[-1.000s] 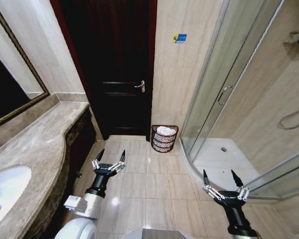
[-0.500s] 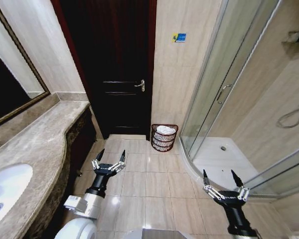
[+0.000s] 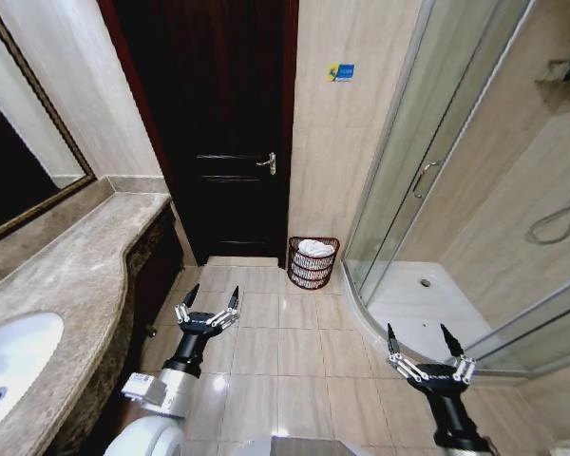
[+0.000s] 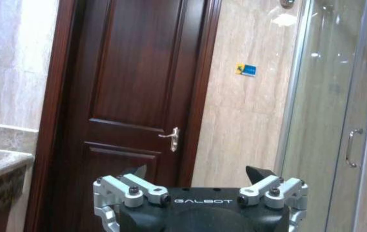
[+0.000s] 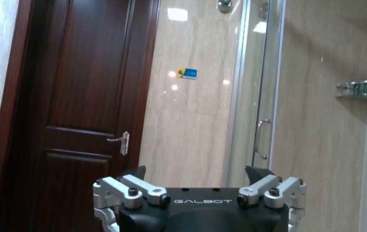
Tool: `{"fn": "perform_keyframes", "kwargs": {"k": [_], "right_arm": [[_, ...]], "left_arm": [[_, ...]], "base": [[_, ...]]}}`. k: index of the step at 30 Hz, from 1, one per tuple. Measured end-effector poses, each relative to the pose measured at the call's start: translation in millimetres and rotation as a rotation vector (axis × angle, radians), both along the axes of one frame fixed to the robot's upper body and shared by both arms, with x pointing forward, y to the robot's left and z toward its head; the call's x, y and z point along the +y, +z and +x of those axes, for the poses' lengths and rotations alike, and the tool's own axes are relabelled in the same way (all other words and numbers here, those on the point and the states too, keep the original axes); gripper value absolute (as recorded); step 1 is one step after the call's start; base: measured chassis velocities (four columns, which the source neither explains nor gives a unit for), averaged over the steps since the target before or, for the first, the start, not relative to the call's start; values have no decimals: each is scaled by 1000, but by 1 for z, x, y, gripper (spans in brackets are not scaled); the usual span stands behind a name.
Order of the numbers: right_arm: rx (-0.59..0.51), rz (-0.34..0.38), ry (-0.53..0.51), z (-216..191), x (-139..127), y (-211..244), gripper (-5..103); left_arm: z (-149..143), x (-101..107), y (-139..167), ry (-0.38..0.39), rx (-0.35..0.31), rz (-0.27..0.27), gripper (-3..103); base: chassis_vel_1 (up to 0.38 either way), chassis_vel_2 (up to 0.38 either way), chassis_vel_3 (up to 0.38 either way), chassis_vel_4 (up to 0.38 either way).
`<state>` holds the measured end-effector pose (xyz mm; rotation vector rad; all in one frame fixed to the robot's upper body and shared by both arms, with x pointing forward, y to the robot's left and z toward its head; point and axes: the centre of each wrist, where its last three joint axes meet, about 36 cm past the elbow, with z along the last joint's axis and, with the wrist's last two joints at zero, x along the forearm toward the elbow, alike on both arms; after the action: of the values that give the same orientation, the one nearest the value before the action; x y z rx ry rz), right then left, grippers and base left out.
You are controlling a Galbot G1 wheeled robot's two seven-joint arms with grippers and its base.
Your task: Discard the used towel into the hamper.
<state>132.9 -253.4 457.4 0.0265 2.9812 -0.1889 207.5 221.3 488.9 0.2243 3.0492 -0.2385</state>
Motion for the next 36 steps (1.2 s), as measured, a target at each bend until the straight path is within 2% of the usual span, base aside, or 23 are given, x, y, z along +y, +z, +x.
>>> {"fn": "perform_keyframes", "kwargs": {"k": [36], "right_arm": [[0,0,0,0,0,0,100]], "left_arm": [[0,0,0,0,0,0,100]], "base": [[0,0,0,0]]}}
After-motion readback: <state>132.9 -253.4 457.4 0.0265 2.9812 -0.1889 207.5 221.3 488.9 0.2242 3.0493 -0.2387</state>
